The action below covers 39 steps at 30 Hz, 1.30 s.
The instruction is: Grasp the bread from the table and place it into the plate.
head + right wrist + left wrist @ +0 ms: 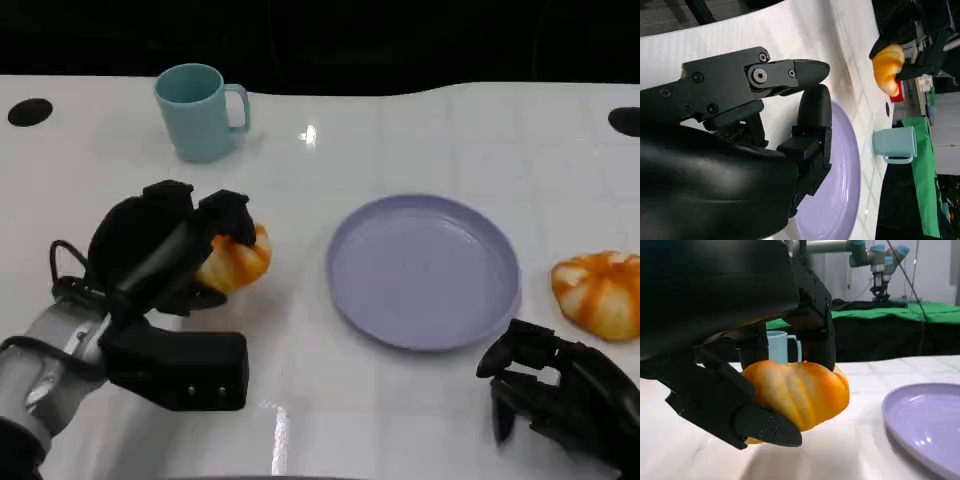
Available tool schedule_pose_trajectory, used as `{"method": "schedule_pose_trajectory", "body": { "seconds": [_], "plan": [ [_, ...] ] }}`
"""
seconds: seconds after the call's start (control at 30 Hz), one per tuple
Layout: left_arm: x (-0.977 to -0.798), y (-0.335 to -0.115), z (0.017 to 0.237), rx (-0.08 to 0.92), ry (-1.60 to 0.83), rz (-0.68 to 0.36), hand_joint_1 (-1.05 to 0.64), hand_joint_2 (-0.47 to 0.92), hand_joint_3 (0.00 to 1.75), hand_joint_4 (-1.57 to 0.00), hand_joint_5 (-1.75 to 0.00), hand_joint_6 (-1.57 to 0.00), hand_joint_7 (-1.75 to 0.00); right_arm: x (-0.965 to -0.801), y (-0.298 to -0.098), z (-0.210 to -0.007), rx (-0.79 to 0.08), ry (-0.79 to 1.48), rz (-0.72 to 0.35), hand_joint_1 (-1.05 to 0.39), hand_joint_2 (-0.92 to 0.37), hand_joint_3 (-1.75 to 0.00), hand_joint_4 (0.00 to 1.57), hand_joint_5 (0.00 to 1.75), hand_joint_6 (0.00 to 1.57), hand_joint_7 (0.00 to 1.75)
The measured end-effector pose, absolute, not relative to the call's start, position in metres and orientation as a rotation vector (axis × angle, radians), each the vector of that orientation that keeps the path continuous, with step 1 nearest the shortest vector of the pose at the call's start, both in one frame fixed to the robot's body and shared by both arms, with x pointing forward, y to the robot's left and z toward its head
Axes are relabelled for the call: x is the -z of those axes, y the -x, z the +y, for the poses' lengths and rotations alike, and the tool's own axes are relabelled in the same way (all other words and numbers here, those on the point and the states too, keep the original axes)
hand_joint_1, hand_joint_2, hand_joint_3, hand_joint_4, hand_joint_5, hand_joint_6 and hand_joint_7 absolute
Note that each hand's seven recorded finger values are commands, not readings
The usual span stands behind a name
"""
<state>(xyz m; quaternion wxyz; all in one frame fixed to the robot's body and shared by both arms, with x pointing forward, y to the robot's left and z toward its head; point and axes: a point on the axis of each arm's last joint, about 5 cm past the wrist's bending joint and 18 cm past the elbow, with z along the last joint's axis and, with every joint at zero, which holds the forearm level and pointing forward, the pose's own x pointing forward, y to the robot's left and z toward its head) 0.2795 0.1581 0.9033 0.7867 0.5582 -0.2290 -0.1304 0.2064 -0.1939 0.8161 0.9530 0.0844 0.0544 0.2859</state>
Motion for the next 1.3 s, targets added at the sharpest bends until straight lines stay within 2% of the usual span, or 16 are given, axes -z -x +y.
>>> {"method": "schedule_pose_trajectory", "body": {
  "seconds": [0.1, 0.17, 0.2, 0.27, 0.47, 0.6, 0.8, 1.0, 1.3],
  "plan": [
    [-0.907, -0.284, 0.152, 0.285, -1.191, -0.53, -0.28, 0.8, 0.47, -0.77, -1.75, -0.68, -1.51, -0.816, -0.206, -0.194, -0.581, -0.171, 0.108, -0.53, -0.92, -0.24, 0.65, 1.75, 0.69, 1.37],
    [-0.91, -0.286, 0.147, 0.292, -1.184, -0.554, -0.25, 0.8, 0.48, -0.77, -1.75, -0.67, -1.59, -0.816, -0.207, -0.194, -0.581, -0.171, 0.108, -0.54, -0.92, -0.22, 0.65, 1.75, 0.69, 1.36],
    [-0.912, -0.288, 0.144, 0.294, -1.172, -0.563, -0.25, 0.74, 0.62, -0.78, -1.75, -0.66, -1.62, -0.816, -0.207, -0.194, -0.58, -0.171, 0.109, -0.53, -0.92, -0.23, 0.66, 1.75, 0.69, 1.36],
    [-0.913, -0.29, 0.137, 0.304, -1.134, -0.576, -0.24, 0.68, 0.72, -0.78, -1.75, -0.66, -1.64, -0.816, -0.207, -0.194, -0.58, -0.173, 0.109, -0.52, -0.92, -0.23, 0.66, 1.75, 0.69, 1.35],
    [-0.913, -0.291, 0.121, 0.341, -1.061, -0.593, -0.24, 0.65, 0.75, -0.79, -1.75, -0.61, -1.74, -0.816, -0.207, -0.195, -0.588, -0.182, 0.105, -0.51, -0.92, -0.22, 0.67, 1.75, 0.7, 1.35],
    [-0.913, -0.292, 0.107, 0.369, -1.033, -0.605, -0.25, 0.65, 0.77, -0.79, -1.75, -0.6, -1.75, -0.815, -0.207, -0.195, -0.586, -0.19, 0.105, -0.51, -0.92, -0.22, 0.67, 1.75, 0.7, 1.35],
    [-0.923, -0.297, 0.087, 0.42, -1.016, -0.632, -0.28, 0.7, 0.8, -0.81, -1.75, -0.6, -1.74, -0.816, -0.206, -0.195, -0.585, -0.184, 0.103, -0.53, -0.92, -0.25, 0.65, 1.75, 0.69, 1.35],
    [-0.926, -0.3, 0.075, 0.452, -1.016, -0.63, -0.28, 0.76, 0.73, -0.84, -1.75, -0.6, -1.75, -0.817, -0.205, -0.195, -0.58, -0.173, 0.1, -0.52, -0.92, -0.23, 0.65, 1.75, 0.7, 1.34],
    [-0.928, -0.303, 0.051, 0.509, -1.045, -0.629, -0.29, 0.76, 0.74, -0.87, -1.75, -0.64, -1.72, -0.819, -0.203, -0.194, -0.577, -0.169, 0.105, -0.49, -0.92, -0.25, 0.66, 1.75, 0.7, 1.32]
  ]
}}
